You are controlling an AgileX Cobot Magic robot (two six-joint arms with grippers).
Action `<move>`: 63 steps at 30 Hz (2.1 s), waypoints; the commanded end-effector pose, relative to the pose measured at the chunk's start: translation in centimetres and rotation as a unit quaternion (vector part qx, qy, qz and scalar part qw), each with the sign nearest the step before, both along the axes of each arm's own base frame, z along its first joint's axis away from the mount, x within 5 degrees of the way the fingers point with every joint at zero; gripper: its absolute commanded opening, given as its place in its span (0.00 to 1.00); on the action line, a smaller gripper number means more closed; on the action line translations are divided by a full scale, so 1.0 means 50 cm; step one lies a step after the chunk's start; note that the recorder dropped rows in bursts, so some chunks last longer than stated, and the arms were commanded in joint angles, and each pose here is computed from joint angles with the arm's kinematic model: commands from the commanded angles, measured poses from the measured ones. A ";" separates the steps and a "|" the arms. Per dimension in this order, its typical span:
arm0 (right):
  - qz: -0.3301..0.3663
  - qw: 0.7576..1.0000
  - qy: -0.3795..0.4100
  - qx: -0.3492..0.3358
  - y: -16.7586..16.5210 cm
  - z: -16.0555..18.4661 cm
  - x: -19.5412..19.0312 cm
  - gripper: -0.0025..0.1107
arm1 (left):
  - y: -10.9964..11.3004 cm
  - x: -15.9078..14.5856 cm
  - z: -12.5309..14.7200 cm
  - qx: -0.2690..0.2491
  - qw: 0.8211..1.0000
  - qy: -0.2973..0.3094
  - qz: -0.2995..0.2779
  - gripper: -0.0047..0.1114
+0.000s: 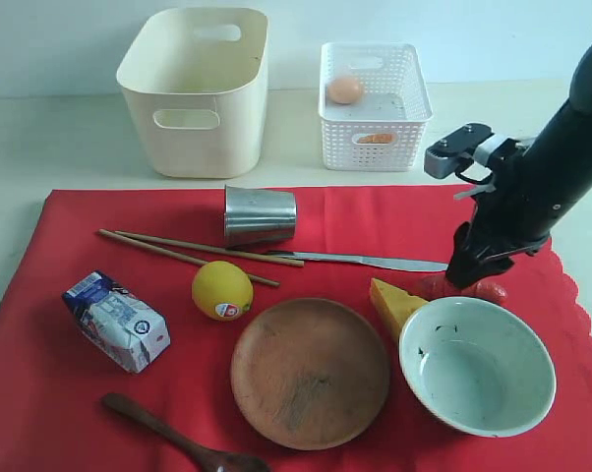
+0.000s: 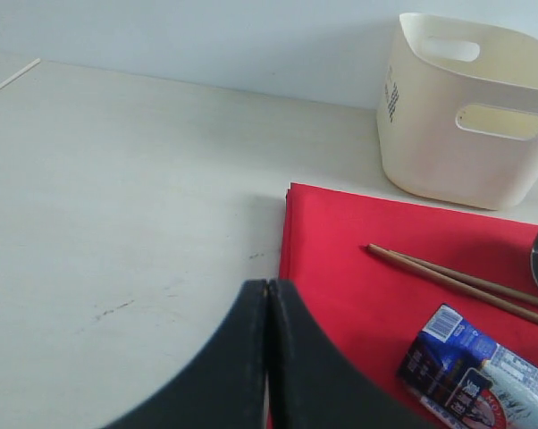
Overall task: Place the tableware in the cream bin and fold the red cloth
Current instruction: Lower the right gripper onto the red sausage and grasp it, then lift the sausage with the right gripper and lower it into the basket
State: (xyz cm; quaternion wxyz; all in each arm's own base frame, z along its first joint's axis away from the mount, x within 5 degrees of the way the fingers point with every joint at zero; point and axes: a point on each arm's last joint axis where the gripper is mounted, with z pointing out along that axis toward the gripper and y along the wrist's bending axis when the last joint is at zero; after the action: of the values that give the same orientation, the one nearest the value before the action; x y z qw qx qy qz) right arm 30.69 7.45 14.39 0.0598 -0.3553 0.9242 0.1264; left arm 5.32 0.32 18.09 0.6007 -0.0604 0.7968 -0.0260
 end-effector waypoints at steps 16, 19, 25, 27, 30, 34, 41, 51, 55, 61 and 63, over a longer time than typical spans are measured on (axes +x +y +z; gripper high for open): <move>0.095 0.995 -0.011 0.018 0.006 -0.031 0.004 0.49 | 0.000 0.000 0.000 0.002 1.000 -0.005 0.001 0.04; 0.096 0.995 0.001 0.017 0.006 -0.045 0.004 0.49 | 0.000 0.000 0.000 0.002 1.000 -0.005 0.001 0.04; 0.092 0.996 -0.002 0.014 0.005 -0.055 0.008 0.49 | 0.000 0.000 0.000 0.002 1.000 -0.005 0.001 0.04; 0.091 0.996 -0.005 0.013 0.005 -0.055 0.009 0.47 | 0.000 0.000 0.000 0.002 1.000 -0.005 0.001 0.04; 0.090 0.996 -0.009 0.012 0.004 -0.056 0.011 0.39 | 0.000 0.000 0.000 0.002 1.000 -0.005 0.001 0.04; 0.089 0.996 -0.012 0.011 0.004 -0.056 0.012 0.21 | 0.000 0.000 0.000 0.002 1.000 -0.005 0.001 0.04; 0.090 0.996 -0.023 0.005 0.003 -0.055 0.015 0.02 | 0.000 0.000 0.000 0.002 1.000 -0.005 0.001 0.04; 0.085 0.994 -0.069 0.009 0.002 0.007 0.014 0.02 | 0.000 0.000 0.000 0.002 1.000 -0.005 0.001 0.04; 0.086 0.992 -0.093 0.012 0.002 0.041 0.009 0.02 | 0.000 0.000 0.000 0.002 1.000 -0.005 0.001 0.04; 0.072 0.989 -0.129 0.017 0.001 0.093 0.000 0.02 | 0.000 0.000 0.000 0.002 1.000 -0.005 0.001 0.04; 0.058 0.989 -0.137 0.020 0.000 0.108 -0.003 0.02 | 0.000 0.000 0.000 0.002 1.000 -0.005 0.001 0.04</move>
State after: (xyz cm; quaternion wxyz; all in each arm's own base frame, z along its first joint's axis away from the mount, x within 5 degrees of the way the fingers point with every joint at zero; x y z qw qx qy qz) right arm 30.79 7.63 18.55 0.1681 -0.4360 0.8783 0.1009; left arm 5.32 0.32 18.09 0.6007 -0.0604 0.7968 -0.0260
